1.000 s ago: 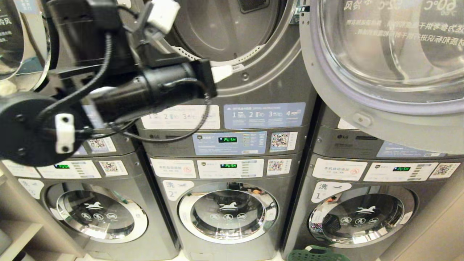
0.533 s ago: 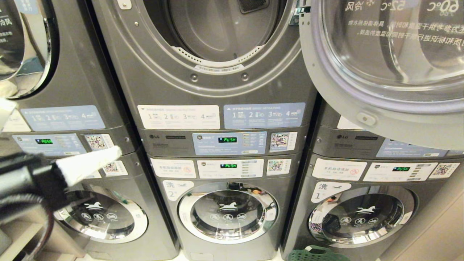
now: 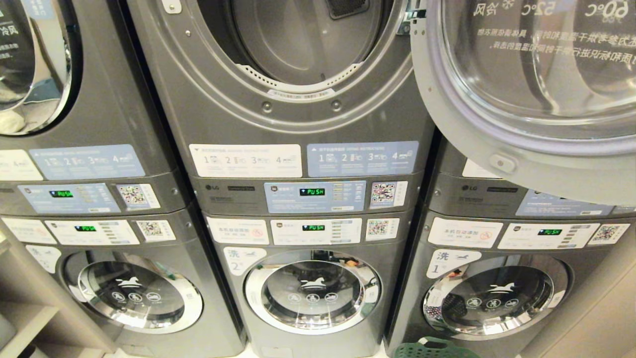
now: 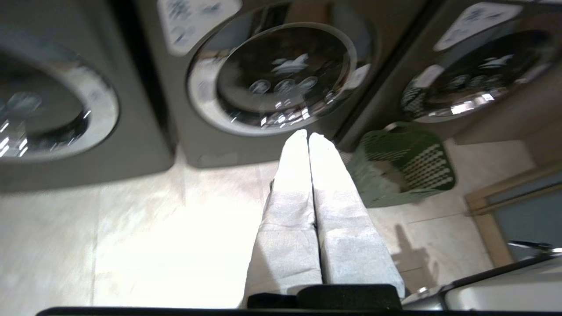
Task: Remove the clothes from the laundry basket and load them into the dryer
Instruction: Open the dryer
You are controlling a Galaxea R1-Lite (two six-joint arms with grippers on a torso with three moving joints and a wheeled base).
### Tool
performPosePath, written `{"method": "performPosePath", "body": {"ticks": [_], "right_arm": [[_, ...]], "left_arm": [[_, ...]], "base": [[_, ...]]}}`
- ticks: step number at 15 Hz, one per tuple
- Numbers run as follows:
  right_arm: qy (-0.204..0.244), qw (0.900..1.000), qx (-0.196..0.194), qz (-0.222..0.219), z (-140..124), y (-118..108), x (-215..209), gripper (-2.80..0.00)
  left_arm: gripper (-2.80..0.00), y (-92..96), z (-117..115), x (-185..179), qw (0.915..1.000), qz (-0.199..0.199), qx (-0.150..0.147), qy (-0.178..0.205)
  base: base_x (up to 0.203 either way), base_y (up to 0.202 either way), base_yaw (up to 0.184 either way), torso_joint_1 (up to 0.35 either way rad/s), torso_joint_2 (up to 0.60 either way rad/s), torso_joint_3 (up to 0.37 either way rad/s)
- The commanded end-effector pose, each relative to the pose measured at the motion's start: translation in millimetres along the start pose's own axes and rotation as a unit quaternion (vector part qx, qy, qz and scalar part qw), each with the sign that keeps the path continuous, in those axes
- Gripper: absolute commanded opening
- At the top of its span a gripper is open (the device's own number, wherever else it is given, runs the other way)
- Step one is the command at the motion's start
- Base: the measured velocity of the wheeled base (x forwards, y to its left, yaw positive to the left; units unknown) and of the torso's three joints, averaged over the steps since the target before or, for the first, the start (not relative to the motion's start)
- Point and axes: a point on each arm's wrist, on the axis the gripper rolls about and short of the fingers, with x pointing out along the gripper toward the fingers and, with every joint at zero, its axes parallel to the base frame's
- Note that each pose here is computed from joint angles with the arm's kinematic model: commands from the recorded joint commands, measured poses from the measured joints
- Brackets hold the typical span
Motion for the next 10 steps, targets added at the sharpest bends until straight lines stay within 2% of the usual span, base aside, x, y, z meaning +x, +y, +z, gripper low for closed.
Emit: {"method": "performPosePath", "body": {"ticks": [1,2,3,5,7,9,10], "right_arm": [[0.001,1.0,0.0,0.0,0,0,0,-2.8],[0.001,1.0,0.0,0.0,0,0,0,-2.8],[0.001,1.0,0.0,0.0,0,0,0,-2.8],[0.001,1.0,-0.001,0.0,0,0,0,-2.8],[-0.001,1.0,-0.007,0.002,1,0,0,-2.8],[-0.035,0.999,-0.015,0.022,22,1,-6,-2.8],[-0.052,0.997,-0.019,0.052,37,3,-10,-2.8]], "left_arm": [[-2.8,-0.5,-23,-15,0.999,0.042,-0.001,-0.017],[-2.8,0.7,-33,-18,0.9969,0.078,-0.009,-0.01],[-2.8,1.0,-37,-22,0.9948,0.099,-0.011,-0.023],[-2.8,-0.1,-44,-31,0.9898,0.12,0.003,-0.077],[-2.8,-2.4,-54,-41,0.9823,0.124,0.052,-0.131],[-2.8,-4.5,-60,-44,0.9771,0.11,0.112,-0.144],[-2.8,-4.5,-60,-44,0.9763,0.111,0.12,-0.142]], "base": [[0.0,0.0,0.0,0.0,0.0,0.0],[0.0,0.0,0.0,0.0,0.0,0.0],[0.0,0.0,0.0,0.0,0.0,0.0],[0.0,0.0,0.0,0.0,0.0,0.0],[0.0,0.0,0.0,0.0,0.0,0.0],[0.0,0.0,0.0,0.0,0.0,0.0],[0.0,0.0,0.0,0.0,0.0,0.0]]}}
